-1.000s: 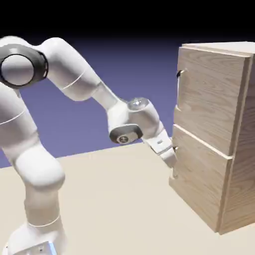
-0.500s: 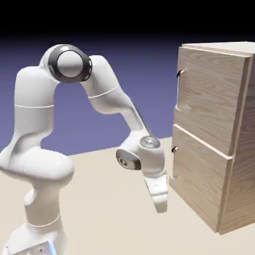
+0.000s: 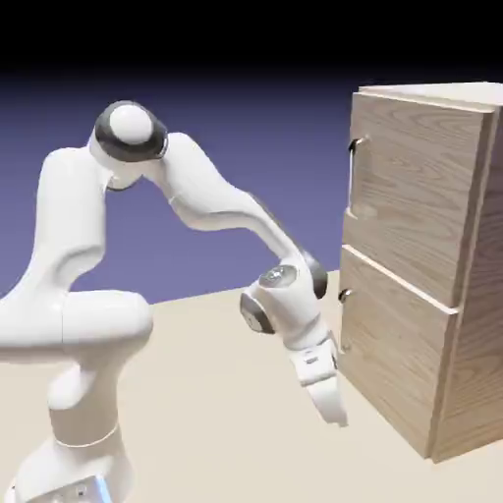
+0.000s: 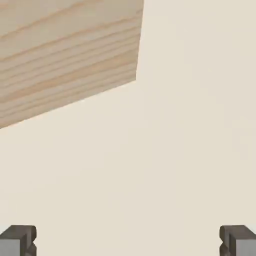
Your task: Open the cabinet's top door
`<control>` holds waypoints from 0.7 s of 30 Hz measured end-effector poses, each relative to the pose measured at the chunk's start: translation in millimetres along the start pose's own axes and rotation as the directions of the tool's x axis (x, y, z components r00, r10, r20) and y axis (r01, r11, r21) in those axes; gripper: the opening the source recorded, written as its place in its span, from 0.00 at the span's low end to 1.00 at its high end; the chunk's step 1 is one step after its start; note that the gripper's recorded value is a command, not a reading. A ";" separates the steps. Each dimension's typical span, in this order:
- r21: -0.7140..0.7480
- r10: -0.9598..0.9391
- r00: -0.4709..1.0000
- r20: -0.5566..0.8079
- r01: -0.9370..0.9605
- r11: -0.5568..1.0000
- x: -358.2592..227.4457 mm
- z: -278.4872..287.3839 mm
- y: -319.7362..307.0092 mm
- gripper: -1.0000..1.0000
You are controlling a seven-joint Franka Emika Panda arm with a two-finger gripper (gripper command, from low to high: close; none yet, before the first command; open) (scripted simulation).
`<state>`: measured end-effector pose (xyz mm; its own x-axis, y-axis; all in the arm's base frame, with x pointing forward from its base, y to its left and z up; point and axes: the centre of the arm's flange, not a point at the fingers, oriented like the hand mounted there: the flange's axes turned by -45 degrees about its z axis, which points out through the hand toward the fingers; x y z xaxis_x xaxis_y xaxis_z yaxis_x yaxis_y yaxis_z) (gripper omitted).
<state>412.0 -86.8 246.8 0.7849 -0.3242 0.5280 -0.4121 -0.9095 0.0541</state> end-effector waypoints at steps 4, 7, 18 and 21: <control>0.010 -0.021 0.982 -0.187 0.024 1.000 27.3 -34.6 -16.8 0.50; 0.036 -0.037 0.940 -0.339 0.052 0.998 46.9 -68.3 -36.6 0.50; 0.224 0.044 0.549 -0.835 0.266 0.938 75.3 -251.8 -142.8 0.50; 0.232 0.053 0.527 -0.848 0.278 0.932 83.3 -255.6 -151.8 0.50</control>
<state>421.7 90.7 499.2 -0.0003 0.0010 1.0000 -0.0589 -0.9983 0.0010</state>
